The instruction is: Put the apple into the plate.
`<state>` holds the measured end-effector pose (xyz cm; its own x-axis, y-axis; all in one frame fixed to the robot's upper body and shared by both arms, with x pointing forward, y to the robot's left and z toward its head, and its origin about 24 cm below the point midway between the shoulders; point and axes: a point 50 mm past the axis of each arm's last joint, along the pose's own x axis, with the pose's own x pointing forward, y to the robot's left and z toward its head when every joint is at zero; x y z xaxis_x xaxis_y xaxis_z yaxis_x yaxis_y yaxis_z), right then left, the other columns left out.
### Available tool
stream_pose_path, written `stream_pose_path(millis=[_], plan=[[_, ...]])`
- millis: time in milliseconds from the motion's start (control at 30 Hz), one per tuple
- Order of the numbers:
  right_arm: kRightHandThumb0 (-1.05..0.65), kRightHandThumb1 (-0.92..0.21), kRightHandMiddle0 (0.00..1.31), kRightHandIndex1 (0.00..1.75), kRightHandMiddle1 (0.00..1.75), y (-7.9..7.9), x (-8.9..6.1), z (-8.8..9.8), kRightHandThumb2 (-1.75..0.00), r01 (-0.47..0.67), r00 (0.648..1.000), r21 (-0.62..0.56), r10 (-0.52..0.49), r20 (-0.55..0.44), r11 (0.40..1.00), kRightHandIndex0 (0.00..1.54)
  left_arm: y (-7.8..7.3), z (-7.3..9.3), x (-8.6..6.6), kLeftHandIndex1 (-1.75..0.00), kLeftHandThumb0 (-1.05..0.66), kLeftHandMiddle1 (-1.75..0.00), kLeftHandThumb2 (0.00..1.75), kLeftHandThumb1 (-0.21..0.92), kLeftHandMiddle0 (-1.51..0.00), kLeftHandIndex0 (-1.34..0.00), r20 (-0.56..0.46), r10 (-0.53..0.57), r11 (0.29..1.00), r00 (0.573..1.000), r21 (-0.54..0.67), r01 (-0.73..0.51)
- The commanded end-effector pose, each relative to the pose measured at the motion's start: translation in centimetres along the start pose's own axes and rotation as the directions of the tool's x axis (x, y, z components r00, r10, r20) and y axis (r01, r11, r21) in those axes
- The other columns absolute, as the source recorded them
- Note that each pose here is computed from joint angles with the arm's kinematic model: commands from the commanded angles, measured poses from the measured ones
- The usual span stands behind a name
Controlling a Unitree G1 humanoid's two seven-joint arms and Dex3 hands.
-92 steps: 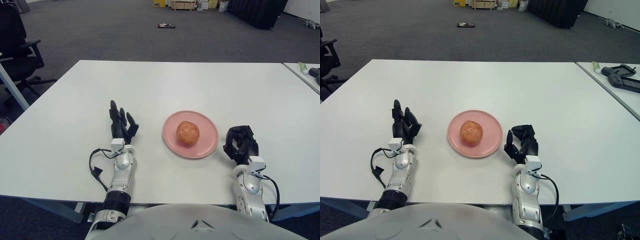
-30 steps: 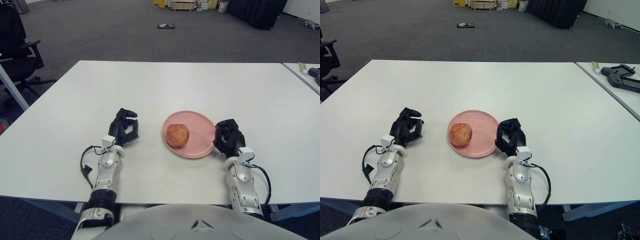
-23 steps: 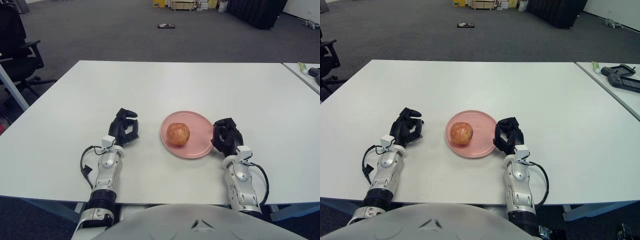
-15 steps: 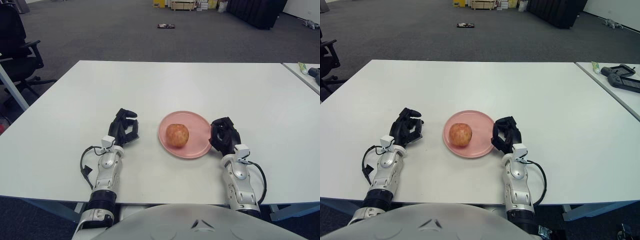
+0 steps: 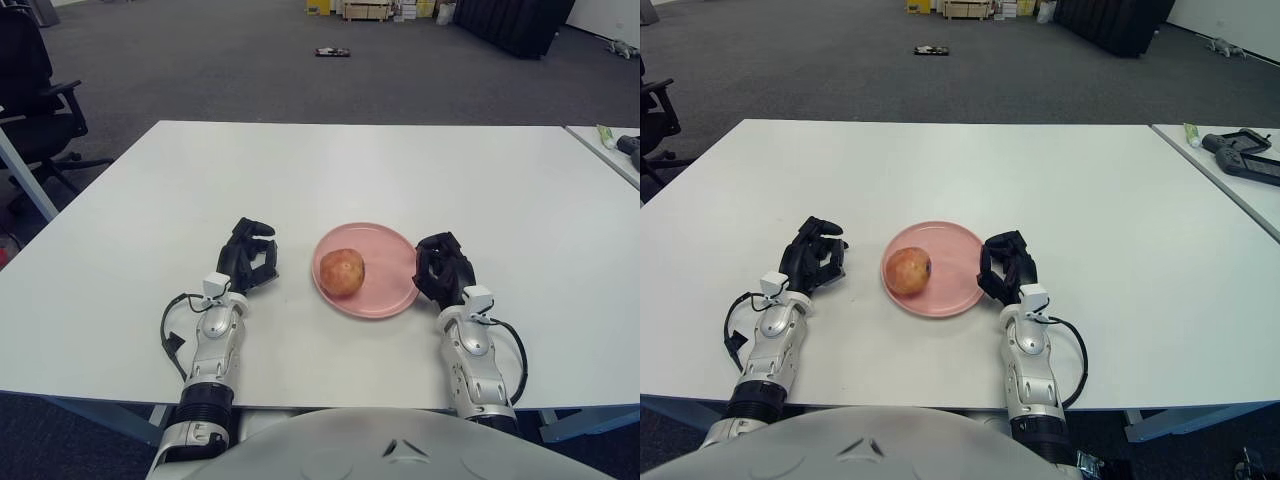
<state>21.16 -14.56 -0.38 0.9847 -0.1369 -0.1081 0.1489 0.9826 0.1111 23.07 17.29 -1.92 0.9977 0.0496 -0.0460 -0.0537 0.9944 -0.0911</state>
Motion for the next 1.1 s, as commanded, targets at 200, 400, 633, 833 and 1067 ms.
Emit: stream_pose_path(millis=[200, 400, 633, 833, 1067], plan=[[-0.38, -0.67, 0.34, 1.36, 1.75, 0.56, 0.23, -0.10, -0.87, -0.010, 1.000, 0.015, 0.011, -0.007, 1.000, 0.54, 0.12, -1.73, -1.04, -1.75, -0.42, -1.75, 1.10, 0.50, -0.85, -0.47, -0.093, 0.000, 1.000, 0.996, -0.024, -0.002], [-0.38, -0.67, 0.34, 1.35, 1.75, 0.77, 0.24, -0.10, -0.88, -0.015, 1.000, 0.023, 0.016, -0.006, 1.000, 0.53, 0.11, -1.70, -1.04, -1.75, -0.42, -1.75, 1.09, 0.51, -0.87, -0.46, -0.092, -0.003, 1.000, 0.996, -0.014, 0.002], [-0.38, -0.68, 0.34, 1.34, 1.75, 0.93, 0.27, -0.08, -0.87, -0.019, 1.000, 0.020, 0.019, -0.001, 1.000, 0.52, 0.13, -1.65, -1.07, -1.75, -0.42, -1.75, 1.08, 0.51, -0.89, -0.46, -0.087, -0.005, 1.000, 0.996, -0.010, 0.004], [-0.38, -0.68, 0.33, 1.34, 1.75, 1.01, 0.26, -0.07, -0.86, -0.020, 1.000, 0.020, 0.020, 0.001, 1.000, 0.52, 0.14, -1.60, -1.11, -1.75, -0.42, -1.75, 1.09, 0.51, -0.89, -0.46, -0.086, -0.003, 1.000, 0.996, -0.012, 0.002], [-0.38, -0.68, 0.33, 1.33, 1.75, 1.09, 0.24, -0.08, -0.86, -0.019, 1.000, 0.022, 0.019, 0.001, 1.000, 0.51, 0.12, -1.55, -1.13, -1.75, -0.42, -1.75, 1.09, 0.51, -0.89, -0.46, -0.083, -0.004, 1.000, 0.997, -0.013, 0.002]])
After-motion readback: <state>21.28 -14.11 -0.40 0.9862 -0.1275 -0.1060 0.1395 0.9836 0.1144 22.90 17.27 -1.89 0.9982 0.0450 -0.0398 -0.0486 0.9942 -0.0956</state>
